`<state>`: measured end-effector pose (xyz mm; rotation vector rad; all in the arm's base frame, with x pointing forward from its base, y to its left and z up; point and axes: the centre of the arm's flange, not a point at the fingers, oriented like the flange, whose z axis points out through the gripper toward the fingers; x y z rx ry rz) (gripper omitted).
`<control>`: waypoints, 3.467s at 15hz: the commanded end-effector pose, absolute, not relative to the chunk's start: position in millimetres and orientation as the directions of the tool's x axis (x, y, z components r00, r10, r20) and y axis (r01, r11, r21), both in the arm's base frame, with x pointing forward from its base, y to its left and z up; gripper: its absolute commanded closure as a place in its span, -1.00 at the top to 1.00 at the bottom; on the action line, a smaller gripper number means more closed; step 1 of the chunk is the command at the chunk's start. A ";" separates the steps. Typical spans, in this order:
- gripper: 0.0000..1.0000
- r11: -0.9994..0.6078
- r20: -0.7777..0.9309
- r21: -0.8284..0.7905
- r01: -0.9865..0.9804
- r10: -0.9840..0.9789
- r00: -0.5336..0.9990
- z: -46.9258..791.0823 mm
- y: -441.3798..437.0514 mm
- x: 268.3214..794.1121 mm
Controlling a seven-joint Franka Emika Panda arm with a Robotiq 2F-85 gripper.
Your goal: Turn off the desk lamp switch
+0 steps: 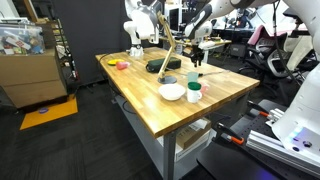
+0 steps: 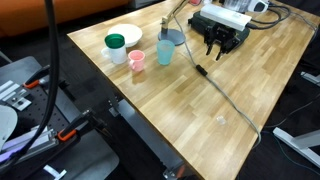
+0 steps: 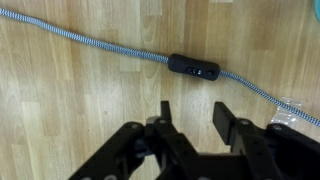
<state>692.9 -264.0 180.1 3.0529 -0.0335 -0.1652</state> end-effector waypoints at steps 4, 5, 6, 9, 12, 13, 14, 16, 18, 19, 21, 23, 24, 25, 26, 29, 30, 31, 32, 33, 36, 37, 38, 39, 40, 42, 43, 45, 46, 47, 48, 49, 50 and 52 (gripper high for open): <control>-0.99 -0.997 -0.138 0.071 -0.035 -0.045 0.989 169.8 -275.6 703.2; -1.00 -0.997 -0.140 0.072 -0.037 -0.047 0.989 167.5 -276.3 702.6; -1.00 -0.997 -0.142 0.071 -0.039 -0.049 0.989 165.7 -277.1 701.7; -1.00 -0.997 -0.147 0.069 -0.041 -0.051 0.988 161.7 -277.3 700.0; -1.00 -0.997 -0.151 0.065 -0.038 -0.047 0.987 158.1 -273.5 698.1; -1.00 -0.997 -0.152 0.065 -0.037 -0.046 0.987 157.9 -272.4 697.4; -1.00 -0.997 -0.154 0.066 -0.038 -0.048 0.987 157.0 -272.0 696.3; -1.00 -0.997 -0.158 0.068 -0.039 -0.049 0.986 157.1 -272.5 694.0; -1.00 -0.997 -0.158 0.068 -0.032 -0.043 0.987 157.6 -271.1 691.4; -1.00 -0.997 -0.160 0.067 -0.031 -0.041 0.986 156.8 -270.4 689.8; -1.00 -0.998 -0.167 0.061 -0.028 -0.038 0.985 153.7 -268.5 686.4; -1.00 -0.998 -0.174 0.056 -0.027 -0.037 0.984 150.2 -266.3 683.6; -1.00 -0.998 -0.178 0.053 -0.027 -0.036 0.983 148.3 -265.7 682.4; -1.00 -0.998 -0.183 0.050 -0.027 -0.036 0.982 146.1 -265.4 681.0; -1.00 -0.998 -0.187 0.048 -0.027 -0.036 0.982 143.7 -265.4 680.4; -1.00 -0.999 -0.198 0.046 -0.029 -0.037 0.979 138.7 -266.2 679.5; -1.00 -0.999 -0.201 0.045 -0.030 -0.038 0.979 137.5 -266.5 679.3; -1.00 -0.999 -0.204 0.044 -0.030 -0.039 0.978 136.6 -266.4 678.9; -1.00 -0.999 -0.206 0.042 -0.031 -0.039 0.978 135.4 -266.3 678.8; -1.00 -0.999 -0.207 0.039 -0.032 -0.039 0.977 133.6 -266.4 679.1; -1.00 -0.999 -0.211 0.034 -0.029 -0.036 0.977 128.0 -266.1 681.3; -1.00 -0.999 -0.211 0.033 -0.030 -0.036 0.977 125.9 -266.7 682.2; -1.00 -0.999 -0.211 0.030 -0.035 -0.040 0.977 123.9 -268.1 683.1; -1.00 -0.999 -0.212 0.030 -0.036 -0.042 0.976 122.8 -269.2 683.5; -1.00 -0.999 -0.210 0.029 -0.038 -0.043 0.977 123.2 -270.0 683.9; -1.00 -0.999 -0.208 0.026 -0.044 -0.049 0.977 122.3 -271.7 683.0; -1.00 -0.999 -0.210 0.024 -0.049 -0.053 0.976 121.2 -272.6 681.3; -1.00 -0.998 -0.211 0.020 -0.060 -0.063 0.975 119.3 -274.1 676.6; -1.00 -0.997 -0.209 0.016 -0.072 -0.073 0.975 118.2 -275.0 673.3; -1.00 -0.996 -0.206 0.010 -0.089 -0.089 0.975 116.4 -276.2 669.4; -1.00 -0.994 -0.200 0.002 -0.112 -0.110 0.973 114.0 -278.3 664.5; -1.00 -0.990 -0.195 -0.006 -0.140 -0.136 0.971 111.8 -281.8 660.1; -1.00 -0.986 -0.189 -0.019 -0.167 -0.160 0.969 110.5 -285.0 657.1; -1.00 -0.974 -0.179 -0.044 -0.221 -0.210 0.961 107.9 -293.0 651.6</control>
